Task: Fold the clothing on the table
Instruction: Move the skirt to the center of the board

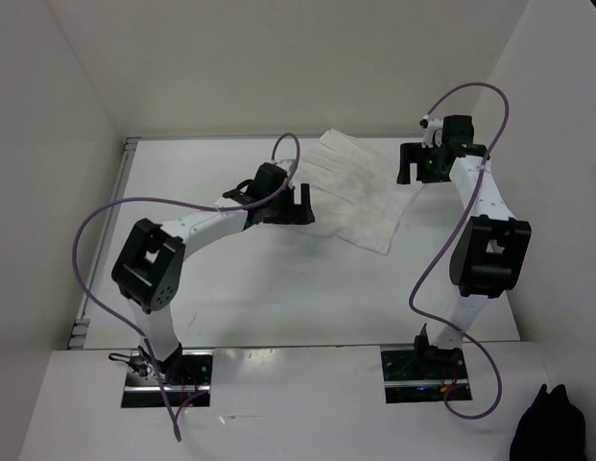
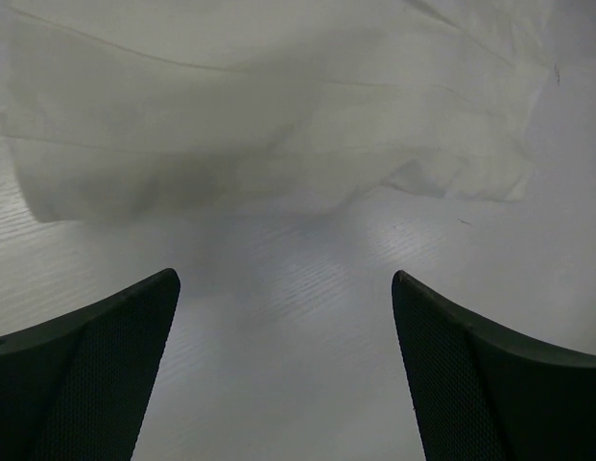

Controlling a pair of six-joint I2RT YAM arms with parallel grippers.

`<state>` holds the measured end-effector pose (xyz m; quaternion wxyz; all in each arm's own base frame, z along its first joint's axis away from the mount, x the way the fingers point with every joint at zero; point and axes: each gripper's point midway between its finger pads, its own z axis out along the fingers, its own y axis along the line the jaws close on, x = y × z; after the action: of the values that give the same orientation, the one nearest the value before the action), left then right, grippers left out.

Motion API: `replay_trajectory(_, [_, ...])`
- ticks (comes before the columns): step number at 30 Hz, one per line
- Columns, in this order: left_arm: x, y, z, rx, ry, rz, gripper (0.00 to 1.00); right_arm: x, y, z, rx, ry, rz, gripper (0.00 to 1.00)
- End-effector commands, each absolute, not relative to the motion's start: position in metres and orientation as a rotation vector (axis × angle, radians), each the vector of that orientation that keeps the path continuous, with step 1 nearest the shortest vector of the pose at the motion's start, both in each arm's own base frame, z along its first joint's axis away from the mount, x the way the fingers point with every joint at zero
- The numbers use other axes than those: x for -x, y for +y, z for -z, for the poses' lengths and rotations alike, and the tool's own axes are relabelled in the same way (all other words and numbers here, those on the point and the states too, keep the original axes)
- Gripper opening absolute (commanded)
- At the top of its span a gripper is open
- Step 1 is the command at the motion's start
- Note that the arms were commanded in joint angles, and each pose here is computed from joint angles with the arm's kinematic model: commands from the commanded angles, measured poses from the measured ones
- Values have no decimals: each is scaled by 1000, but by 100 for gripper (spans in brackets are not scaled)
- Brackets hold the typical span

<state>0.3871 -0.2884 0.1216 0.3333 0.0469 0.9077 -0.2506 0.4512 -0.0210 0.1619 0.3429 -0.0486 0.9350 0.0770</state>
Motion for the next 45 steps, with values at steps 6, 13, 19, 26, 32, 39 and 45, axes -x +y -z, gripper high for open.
replay_trajectory(6, [-412, -312, -95, -126, 2392, 684, 95, -500, -46, -136, 145, 2411, -40, 99])
replay_trajectory(13, [-427, -285, -53, -61, 2512, 543, 27, -512, -59, -141, 131, 2390, -11, 99])
replay_trajectory(19, [-437, -273, -38, 6, 2541, 490, 33, -499, -54, -144, 138, 2405, -37, 99])
replay_trajectory(26, [-434, -241, -1, 97, 2693, 362, 5, -479, -39, -157, 169, 2393, -35, 99])
replay_trajectory(32, [-442, -166, 1, 356, 2702, 222, 0, -458, -35, -157, 158, 2402, -22, 99])
replay_trajectory(39, [-478, -42, -69, 728, 2396, 86, 0, -436, -35, -149, 152, 2430, -13, 99])
replay_trajectory(45, [-504, -21, -149, 710, 2180, 278, 6, -429, -23, -137, 178, 2453, -101, 99])
